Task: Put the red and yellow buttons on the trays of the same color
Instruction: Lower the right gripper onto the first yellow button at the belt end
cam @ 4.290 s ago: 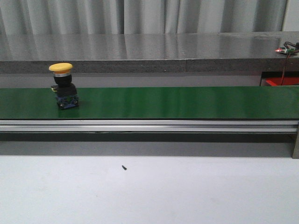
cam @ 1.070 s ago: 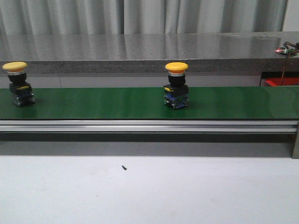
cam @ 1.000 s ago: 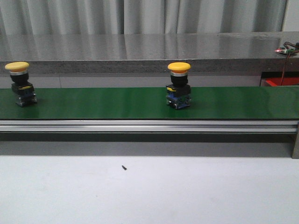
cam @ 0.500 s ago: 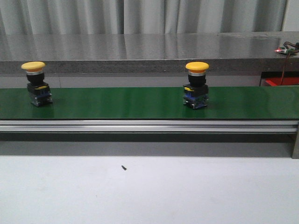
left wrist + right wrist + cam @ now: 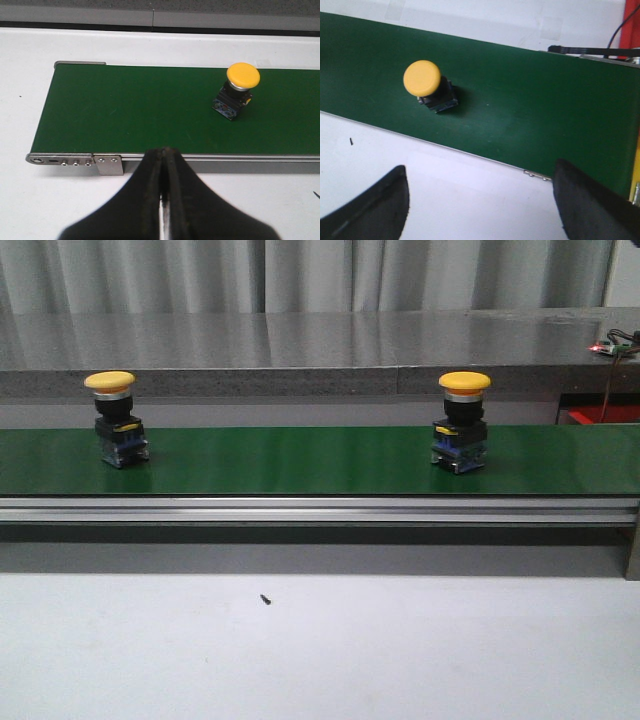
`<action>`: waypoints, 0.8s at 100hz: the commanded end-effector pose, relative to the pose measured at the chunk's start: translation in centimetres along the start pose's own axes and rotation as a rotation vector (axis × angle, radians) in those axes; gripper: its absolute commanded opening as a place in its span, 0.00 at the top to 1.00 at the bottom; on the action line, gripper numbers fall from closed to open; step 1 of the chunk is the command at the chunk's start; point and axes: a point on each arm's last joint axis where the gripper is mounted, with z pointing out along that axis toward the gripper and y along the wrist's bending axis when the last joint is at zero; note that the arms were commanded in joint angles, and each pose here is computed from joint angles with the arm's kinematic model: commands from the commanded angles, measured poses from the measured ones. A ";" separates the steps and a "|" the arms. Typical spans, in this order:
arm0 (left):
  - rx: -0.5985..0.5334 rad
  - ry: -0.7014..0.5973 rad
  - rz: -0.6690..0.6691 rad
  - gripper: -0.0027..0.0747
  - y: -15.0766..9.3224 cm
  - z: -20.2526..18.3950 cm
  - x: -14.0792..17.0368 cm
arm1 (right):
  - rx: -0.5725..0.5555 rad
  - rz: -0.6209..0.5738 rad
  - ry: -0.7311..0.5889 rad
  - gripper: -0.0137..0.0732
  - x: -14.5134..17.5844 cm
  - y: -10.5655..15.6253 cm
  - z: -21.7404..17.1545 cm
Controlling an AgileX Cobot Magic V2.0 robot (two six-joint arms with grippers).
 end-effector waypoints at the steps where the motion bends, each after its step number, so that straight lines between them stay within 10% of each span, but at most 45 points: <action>1: 0.002 -0.098 -0.006 0.99 -0.2 -0.5 -1.4 | -0.036 -0.024 -0.030 0.11 -1.8 0.9 -0.1; 80: 0.002 -0.098 -0.006 0.99 -0.2 -0.5 -1.4 | 0.029 -0.123 0.292 0.11 -6.4 0.6 11.4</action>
